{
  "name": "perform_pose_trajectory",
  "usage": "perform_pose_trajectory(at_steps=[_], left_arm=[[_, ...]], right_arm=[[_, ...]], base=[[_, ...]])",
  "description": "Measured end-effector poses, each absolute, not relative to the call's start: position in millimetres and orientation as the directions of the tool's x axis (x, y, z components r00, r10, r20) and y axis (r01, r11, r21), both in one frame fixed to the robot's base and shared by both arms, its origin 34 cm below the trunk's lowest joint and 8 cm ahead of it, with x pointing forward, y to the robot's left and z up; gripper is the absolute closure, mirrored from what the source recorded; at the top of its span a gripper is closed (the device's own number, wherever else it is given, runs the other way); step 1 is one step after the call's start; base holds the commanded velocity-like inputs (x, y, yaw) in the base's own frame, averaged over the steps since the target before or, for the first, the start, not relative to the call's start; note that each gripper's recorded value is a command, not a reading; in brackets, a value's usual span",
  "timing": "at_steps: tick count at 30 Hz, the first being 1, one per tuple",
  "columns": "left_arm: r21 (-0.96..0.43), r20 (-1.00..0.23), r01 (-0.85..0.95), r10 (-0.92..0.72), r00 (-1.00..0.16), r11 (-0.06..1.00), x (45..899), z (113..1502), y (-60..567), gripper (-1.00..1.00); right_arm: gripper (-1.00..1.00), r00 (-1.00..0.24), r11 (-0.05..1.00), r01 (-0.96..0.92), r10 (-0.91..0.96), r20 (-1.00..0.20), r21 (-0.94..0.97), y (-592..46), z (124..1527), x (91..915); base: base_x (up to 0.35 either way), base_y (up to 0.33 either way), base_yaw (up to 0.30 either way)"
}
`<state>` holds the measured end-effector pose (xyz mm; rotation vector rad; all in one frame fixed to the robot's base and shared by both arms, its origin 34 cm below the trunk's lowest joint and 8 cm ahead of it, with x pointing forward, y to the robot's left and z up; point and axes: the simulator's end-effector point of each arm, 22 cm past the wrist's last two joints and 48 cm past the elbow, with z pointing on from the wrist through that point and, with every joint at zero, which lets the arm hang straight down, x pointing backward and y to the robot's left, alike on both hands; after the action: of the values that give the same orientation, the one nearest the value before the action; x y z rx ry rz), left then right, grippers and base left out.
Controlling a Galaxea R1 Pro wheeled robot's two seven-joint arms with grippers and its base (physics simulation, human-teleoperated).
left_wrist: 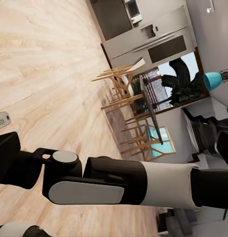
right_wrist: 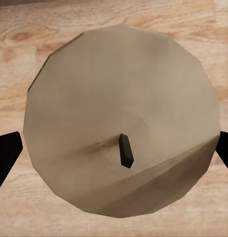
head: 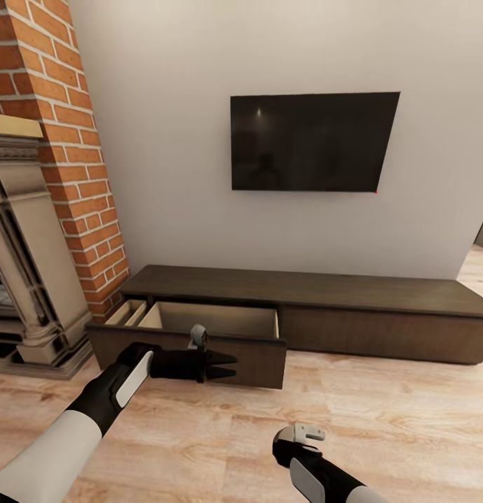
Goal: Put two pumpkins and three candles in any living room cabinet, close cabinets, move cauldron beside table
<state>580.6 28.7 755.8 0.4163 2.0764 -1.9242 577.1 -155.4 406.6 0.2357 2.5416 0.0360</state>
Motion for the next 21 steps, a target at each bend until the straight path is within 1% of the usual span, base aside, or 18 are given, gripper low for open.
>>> perform_pose_trajectory(at_steps=[21], left_arm=[[-0.917,-0.392,0.392,0.023,-0.920,0.073,589,799,28,-1.00]], right_arm=[[1.00,-0.817,0.984,0.159,0.176,-0.549,0.078,-154,450,584]], base=[[0.000,0.000,0.000]])
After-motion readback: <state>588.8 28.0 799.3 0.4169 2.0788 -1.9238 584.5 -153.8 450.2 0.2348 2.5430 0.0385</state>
